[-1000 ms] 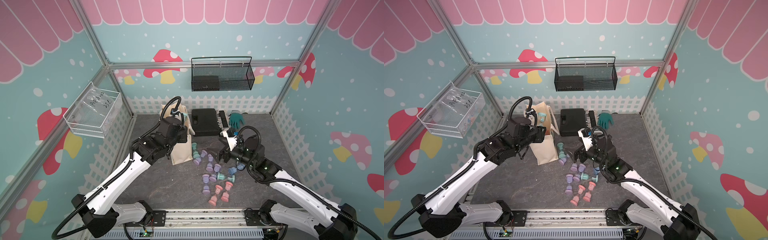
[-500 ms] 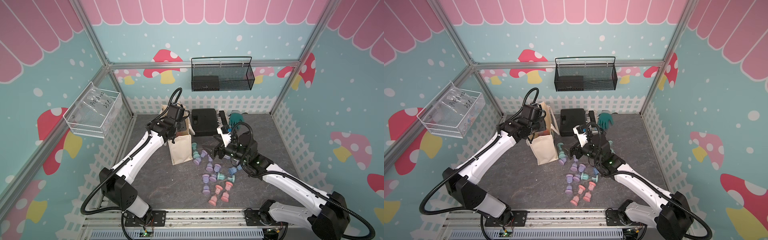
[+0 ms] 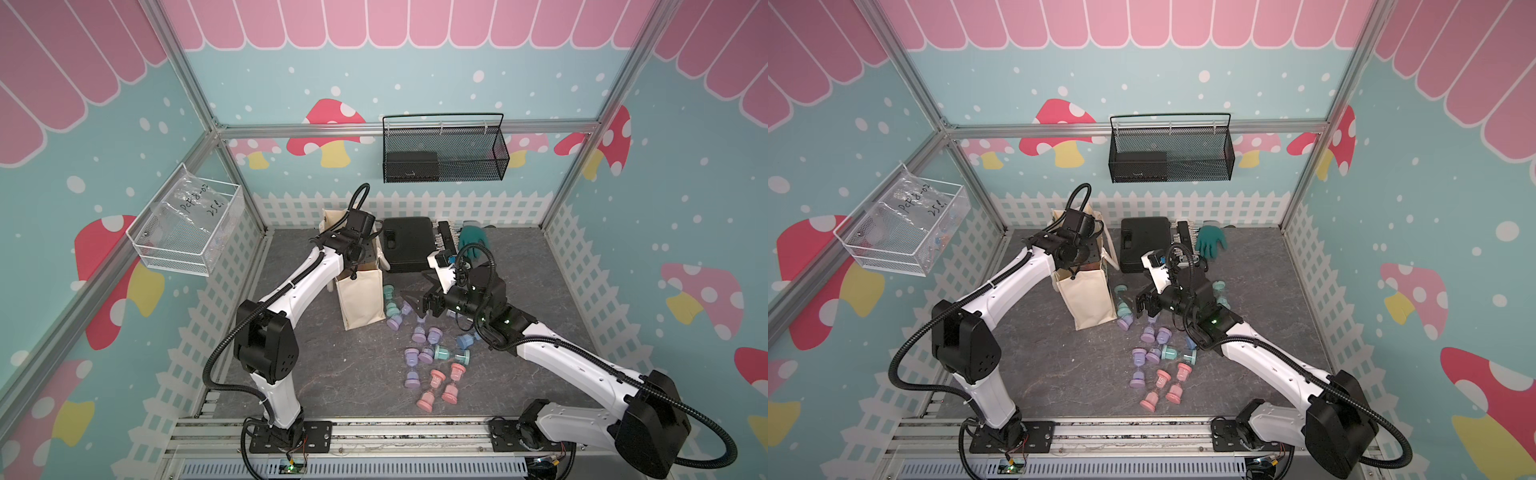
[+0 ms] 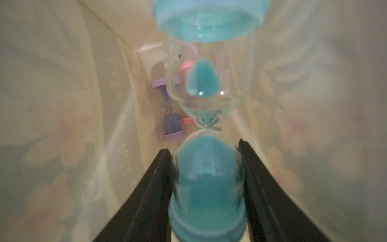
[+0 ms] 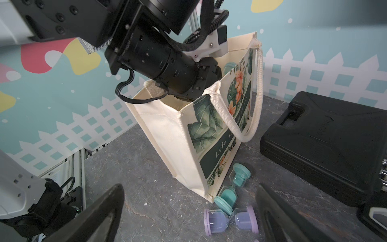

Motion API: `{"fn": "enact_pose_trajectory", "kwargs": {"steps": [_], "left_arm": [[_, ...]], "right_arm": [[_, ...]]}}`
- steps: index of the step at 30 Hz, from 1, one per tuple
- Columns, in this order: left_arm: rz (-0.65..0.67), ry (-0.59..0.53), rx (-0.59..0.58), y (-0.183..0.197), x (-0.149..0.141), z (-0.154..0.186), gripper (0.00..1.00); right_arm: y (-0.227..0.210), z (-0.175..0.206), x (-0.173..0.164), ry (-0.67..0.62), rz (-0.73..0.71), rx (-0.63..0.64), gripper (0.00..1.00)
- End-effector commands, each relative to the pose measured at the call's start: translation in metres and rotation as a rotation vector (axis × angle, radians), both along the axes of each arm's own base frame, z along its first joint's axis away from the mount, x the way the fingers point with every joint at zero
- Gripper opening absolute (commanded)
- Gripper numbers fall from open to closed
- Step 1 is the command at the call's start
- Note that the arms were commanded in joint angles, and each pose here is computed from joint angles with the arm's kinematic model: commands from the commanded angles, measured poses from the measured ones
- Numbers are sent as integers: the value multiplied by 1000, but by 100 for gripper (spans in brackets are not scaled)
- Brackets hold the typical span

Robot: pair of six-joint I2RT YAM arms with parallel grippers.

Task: Put the hourglass into the canvas bag
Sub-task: Place the hourglass in the canvas bag.

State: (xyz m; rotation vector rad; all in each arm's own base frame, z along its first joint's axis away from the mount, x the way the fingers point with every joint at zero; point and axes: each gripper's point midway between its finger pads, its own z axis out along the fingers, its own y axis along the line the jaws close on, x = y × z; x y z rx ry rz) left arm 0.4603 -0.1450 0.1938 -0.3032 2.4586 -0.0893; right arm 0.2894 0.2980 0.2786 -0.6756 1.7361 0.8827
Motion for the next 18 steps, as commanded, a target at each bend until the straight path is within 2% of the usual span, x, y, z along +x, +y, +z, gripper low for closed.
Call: {"fn": "enact_pose_trajectory", "kwargs": {"steps": [1,10,18], "left_arm": [[27,37,-29,4,4,-13,22],[54,111,-35,11,5,-55,23],[64,158,-24,13,0,-79,30]], "right_arm": [[3,18,4,-48,9,26,100],[4,12,7,-35,5,20,100],[2,10,7,-34,-7,18,100]]}}
